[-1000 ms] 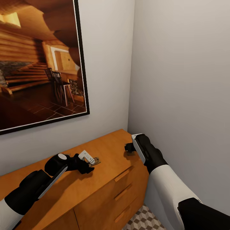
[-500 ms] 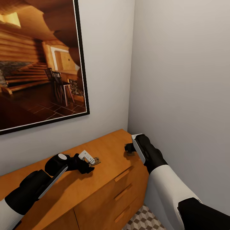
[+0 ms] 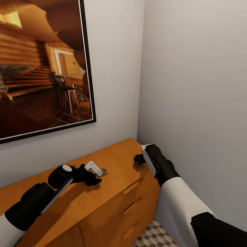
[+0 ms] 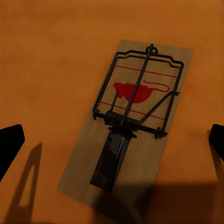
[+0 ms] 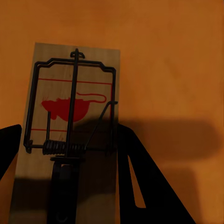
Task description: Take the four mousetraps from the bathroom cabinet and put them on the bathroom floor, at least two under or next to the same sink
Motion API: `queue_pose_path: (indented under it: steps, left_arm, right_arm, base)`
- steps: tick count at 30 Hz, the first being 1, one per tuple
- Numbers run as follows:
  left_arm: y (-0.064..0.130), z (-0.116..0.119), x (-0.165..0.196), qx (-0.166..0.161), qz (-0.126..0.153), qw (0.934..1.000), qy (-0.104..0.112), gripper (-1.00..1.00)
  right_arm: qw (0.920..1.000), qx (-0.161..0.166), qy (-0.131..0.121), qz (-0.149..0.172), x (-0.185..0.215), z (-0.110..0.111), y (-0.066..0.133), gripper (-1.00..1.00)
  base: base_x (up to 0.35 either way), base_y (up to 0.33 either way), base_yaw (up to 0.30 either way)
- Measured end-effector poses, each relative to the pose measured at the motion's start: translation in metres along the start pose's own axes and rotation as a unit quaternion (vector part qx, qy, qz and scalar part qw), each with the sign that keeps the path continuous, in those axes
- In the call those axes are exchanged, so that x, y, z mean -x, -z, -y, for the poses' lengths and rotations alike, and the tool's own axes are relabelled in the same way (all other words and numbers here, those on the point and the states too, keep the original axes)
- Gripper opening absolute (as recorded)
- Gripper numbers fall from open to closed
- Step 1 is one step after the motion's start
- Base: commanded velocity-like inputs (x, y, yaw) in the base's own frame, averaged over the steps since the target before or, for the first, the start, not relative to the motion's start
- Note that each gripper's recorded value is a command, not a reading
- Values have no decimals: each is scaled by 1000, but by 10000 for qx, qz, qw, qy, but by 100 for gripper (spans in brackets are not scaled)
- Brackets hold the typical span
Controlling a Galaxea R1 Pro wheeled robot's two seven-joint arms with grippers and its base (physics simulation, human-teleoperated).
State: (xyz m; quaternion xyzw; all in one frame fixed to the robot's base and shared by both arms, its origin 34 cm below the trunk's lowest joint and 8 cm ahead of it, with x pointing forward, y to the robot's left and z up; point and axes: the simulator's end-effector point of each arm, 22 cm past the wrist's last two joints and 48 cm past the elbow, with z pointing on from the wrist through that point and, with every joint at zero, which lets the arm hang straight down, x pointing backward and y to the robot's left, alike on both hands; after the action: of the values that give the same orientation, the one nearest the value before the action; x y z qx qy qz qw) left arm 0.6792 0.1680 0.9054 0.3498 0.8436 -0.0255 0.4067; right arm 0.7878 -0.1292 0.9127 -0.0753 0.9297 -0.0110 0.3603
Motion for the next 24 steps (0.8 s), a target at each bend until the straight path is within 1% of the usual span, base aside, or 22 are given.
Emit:
queue_pose_path:
  steps: [17, 18, 19, 21, 22, 24]
  left_arm:
    - [-1, 4, 1, -58, 5, 10000, 32, 100]
    - [-1, 4, 1, -58, 5, 10000, 30, -100]
    - [-1, 6, 0, -123, -2, 9999, 80, -100]
    - [-1, 8, 0, -150, -4, 9998, 99, -100]
    - [-2, 0, -1, 3, -23, 10000, 2, -100]
    - [0, -6, 0, 36, 2, 10000, 89, -100]
  right_arm:
    - [10000, -2, 4, -43, -3, 0, -2, -100]
    - [10000, -2, 4, -43, -3, 0, -2, -100]
    - [10000, -3, 4, -44, -3, 0, -2, -100]
    - [10000, -3, 4, -45, -3, 0, -2, -100]
    - [10000, -1, 4, -44, -3, 0, -2, -100]
    - [10000, -2, 4, -46, -4, 0, -2, -100]
  base:
    - [0, 0, 0]
    - [0, 0, 0]
    - [0, 0, 0]
    - [0, 0, 0]
    - [0, 0, 0]
    - [0, 0, 0]
